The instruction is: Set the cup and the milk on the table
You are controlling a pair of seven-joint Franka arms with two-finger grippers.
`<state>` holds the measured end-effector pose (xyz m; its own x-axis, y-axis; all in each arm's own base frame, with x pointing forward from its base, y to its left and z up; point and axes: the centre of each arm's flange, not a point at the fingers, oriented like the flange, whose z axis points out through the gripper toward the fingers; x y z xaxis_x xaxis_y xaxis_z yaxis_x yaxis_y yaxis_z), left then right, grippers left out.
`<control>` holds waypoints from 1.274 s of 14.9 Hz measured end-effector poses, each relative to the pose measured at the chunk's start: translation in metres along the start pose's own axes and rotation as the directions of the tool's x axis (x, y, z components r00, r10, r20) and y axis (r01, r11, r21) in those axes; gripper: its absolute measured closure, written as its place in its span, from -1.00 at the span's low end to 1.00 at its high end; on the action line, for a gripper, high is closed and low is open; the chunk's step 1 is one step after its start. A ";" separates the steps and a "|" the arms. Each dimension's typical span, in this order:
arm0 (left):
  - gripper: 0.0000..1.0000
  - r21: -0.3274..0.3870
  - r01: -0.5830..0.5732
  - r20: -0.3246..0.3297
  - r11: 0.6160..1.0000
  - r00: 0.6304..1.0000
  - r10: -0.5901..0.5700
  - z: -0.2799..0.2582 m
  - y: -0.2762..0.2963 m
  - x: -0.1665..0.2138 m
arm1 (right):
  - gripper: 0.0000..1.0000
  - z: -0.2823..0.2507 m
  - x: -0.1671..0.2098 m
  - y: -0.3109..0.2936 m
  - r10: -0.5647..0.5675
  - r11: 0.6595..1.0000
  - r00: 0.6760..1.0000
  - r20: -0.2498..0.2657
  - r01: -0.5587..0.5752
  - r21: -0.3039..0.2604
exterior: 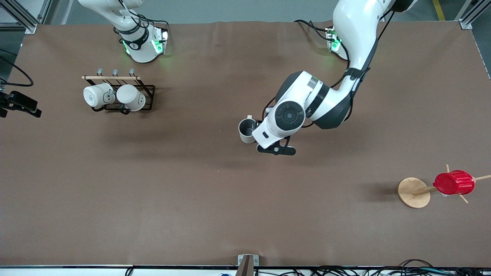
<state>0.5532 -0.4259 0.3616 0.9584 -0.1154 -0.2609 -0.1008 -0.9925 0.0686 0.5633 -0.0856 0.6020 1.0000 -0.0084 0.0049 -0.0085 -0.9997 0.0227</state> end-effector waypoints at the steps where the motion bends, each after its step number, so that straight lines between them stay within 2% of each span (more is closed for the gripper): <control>1: -0.58 -0.012 0.015 -0.021 1.000 1.000 -0.015 -0.022 -0.012 -0.001 | -1.00 0.000 0.000 0.000 0.000 1.000 1.000 0.000 0.000 0.000; 5: -0.52 -0.063 0.105 -0.085 0.992 0.990 -0.110 -0.101 -0.101 -0.001 | -1.00 0.001 0.000 0.001 0.001 1.000 1.000 0.002 -0.001 0.000; 12: -0.52 -0.097 0.152 -0.152 0.984 0.974 -0.165 -0.164 -0.229 -0.037 | -1.00 0.001 0.000 0.001 0.001 1.000 1.000 0.003 -0.001 0.000; 19: -0.52 -0.052 0.151 -0.183 0.987 0.970 -0.158 -0.176 -0.271 -0.081 | -1.00 0.001 0.000 0.001 0.001 1.000 1.000 0.003 -0.001 0.000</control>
<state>0.5496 -0.1403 0.5333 0.9948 0.0518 -0.0878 0.0587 -0.9952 0.0786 0.5630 -0.0863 0.6008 1.0000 -0.0097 0.0016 -0.0097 -0.9997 0.0223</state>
